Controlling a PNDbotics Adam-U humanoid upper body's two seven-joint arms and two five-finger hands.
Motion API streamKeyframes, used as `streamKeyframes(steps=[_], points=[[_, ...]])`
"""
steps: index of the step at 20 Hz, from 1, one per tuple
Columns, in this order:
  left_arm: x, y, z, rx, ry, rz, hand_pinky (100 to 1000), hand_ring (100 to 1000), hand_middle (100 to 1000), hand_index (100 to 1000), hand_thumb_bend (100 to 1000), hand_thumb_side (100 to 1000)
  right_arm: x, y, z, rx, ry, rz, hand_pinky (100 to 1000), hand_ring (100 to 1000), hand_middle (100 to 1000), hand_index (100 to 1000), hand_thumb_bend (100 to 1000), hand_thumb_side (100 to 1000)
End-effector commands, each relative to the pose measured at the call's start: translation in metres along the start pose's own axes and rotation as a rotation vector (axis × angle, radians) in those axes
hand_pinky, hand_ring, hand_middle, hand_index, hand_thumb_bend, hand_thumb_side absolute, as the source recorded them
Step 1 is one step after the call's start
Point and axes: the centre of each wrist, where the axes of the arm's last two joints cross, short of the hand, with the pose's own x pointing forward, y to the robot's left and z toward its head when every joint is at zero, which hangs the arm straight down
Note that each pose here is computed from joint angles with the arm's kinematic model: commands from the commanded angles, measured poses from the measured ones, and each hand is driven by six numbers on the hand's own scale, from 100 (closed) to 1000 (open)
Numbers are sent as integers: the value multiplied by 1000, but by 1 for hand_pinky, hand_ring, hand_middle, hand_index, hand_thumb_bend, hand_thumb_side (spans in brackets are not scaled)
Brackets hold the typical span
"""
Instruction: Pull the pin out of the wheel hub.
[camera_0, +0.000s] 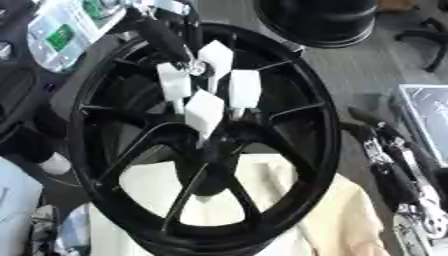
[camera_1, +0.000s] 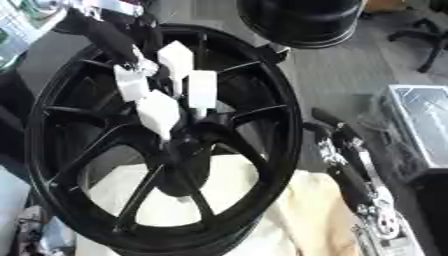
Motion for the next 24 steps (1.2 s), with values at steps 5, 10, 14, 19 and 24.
streamKeyframes(steps=[5, 10, 14, 19, 24], points=[[-14, 5, 7, -1, 41, -16, 795, 772, 765, 826, 497, 691, 3, -2, 1, 2, -4, 21, 1000, 847, 901, 822, 100, 541], [-23, -1, 4, -19, 61, -14, 795, 774, 768, 828, 510, 728, 3, -3, 2, 1, -3, 25, 1000, 847, 901, 823, 100, 541], [-27, -5, 2, -34, 58, -4, 794, 774, 767, 827, 522, 765, 3, -2, 2, 0, 2, 27, 1000, 847, 902, 823, 100, 542], [-29, -8, 1, -47, 50, 6, 795, 772, 764, 824, 539, 782, 2, -2, 2, 0, 3, 30, 1000, 848, 902, 823, 100, 541], [-32, -13, -3, -68, 40, 9, 795, 770, 760, 820, 523, 762, 2, -1, 2, 1, 7, 32, 1000, 848, 903, 824, 100, 542]])
